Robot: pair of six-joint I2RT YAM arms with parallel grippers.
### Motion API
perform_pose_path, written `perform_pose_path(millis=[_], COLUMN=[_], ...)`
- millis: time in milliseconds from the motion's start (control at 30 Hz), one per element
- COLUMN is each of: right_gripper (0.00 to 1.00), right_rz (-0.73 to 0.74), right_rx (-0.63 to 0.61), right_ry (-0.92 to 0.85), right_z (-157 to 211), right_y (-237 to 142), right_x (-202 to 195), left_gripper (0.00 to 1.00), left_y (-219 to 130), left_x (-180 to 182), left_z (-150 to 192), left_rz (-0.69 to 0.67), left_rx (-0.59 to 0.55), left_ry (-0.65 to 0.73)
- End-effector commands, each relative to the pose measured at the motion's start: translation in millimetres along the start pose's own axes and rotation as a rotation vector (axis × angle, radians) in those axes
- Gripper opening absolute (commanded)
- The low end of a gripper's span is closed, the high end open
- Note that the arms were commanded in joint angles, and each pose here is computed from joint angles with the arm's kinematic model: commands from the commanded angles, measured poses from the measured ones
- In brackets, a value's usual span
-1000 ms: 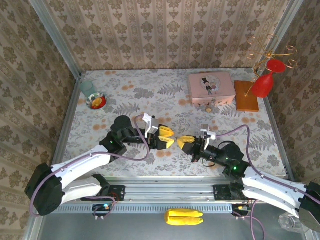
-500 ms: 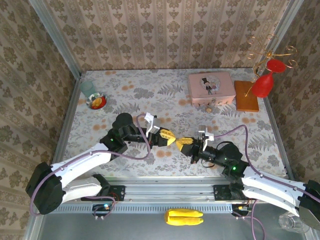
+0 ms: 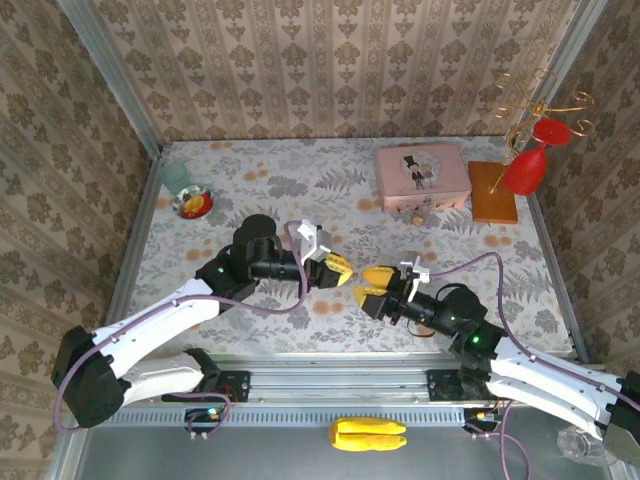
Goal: Unlock a padlock with a key
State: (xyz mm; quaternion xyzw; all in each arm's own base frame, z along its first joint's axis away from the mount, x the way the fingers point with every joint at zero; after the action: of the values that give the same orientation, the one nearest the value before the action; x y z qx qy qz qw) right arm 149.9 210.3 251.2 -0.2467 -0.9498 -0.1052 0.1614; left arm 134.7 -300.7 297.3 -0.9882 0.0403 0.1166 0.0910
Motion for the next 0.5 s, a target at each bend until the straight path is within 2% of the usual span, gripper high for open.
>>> perform_pose_path(millis=[0, 267, 467], right_gripper=[0.51, 0.48, 0.39], right_rz=[0.043, -0.042, -0.055], right_rx=[-0.013, -0.027, 0.031], right_ry=[-0.031, 0.003, 0.009], right_z=[-11, -12, 0], right_y=[1, 10, 14], right_x=[-3, 6, 5], left_gripper=[0.00, 0.00, 0.00], left_y=[3, 10, 11], left_x=[0, 3, 0], left_z=[12, 19, 19], left_rz=[-0.047, -0.032, -0.011], left_rx=[0.110, 0.156, 0.149], left_ry=[-0.005, -0.033, -0.039])
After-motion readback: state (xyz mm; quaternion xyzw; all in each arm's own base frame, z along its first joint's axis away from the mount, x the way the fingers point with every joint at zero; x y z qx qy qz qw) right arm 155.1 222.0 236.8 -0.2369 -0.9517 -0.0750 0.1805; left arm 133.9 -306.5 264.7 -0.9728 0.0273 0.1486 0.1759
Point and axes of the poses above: each hand's point on the last joint's axis, 136 mm out from that joint toward the fingers, its own y axis out along the fingers, its own x axis along the line the jaws close on, z = x × y, the point moved 4 cm from there along -y, back along the fingers, and after that the axes turned 4 degrees about -y, right-handed, at the moved point
